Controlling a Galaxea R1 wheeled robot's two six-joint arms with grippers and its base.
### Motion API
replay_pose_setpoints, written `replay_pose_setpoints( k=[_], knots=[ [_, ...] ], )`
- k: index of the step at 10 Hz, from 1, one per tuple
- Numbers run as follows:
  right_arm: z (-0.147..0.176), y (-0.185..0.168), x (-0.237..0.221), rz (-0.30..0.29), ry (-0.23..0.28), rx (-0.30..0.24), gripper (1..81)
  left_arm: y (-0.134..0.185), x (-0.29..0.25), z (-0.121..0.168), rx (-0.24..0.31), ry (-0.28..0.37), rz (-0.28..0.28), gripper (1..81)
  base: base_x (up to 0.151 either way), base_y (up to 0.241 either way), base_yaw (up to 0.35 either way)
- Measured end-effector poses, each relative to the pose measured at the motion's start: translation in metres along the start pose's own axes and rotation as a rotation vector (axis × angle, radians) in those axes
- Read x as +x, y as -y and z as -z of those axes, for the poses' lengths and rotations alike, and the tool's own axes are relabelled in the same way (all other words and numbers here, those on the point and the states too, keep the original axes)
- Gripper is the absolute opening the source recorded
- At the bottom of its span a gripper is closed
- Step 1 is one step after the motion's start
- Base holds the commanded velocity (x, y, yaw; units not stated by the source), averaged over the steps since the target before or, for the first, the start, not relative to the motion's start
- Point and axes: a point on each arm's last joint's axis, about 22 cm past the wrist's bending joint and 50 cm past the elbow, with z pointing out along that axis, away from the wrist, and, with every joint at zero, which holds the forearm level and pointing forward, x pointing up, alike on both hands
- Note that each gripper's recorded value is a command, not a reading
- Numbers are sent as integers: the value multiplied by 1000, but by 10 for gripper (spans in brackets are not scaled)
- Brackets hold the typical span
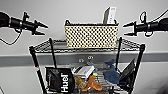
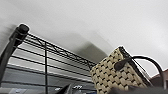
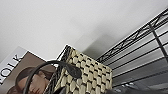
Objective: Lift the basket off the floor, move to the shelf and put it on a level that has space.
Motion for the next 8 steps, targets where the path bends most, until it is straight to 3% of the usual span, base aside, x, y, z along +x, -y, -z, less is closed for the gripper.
replay_pose_setpoints(
  k=[2, 5, 8],
  knots=[
    [14, 1, -2, 7, 0, 4, 811, -20, -8, 8, -29, 18, -36, 811, 0, 0, 0],
    [68, -29, 9, 3, -62, -35, 811, 36, -6, 79, 37, -69, 2, 811, 0, 0, 0],
    [89, -38, 4, 23, -64, -60, 811, 45, -22, 124, 61, -82, -27, 811, 0, 0, 0]
  ],
)
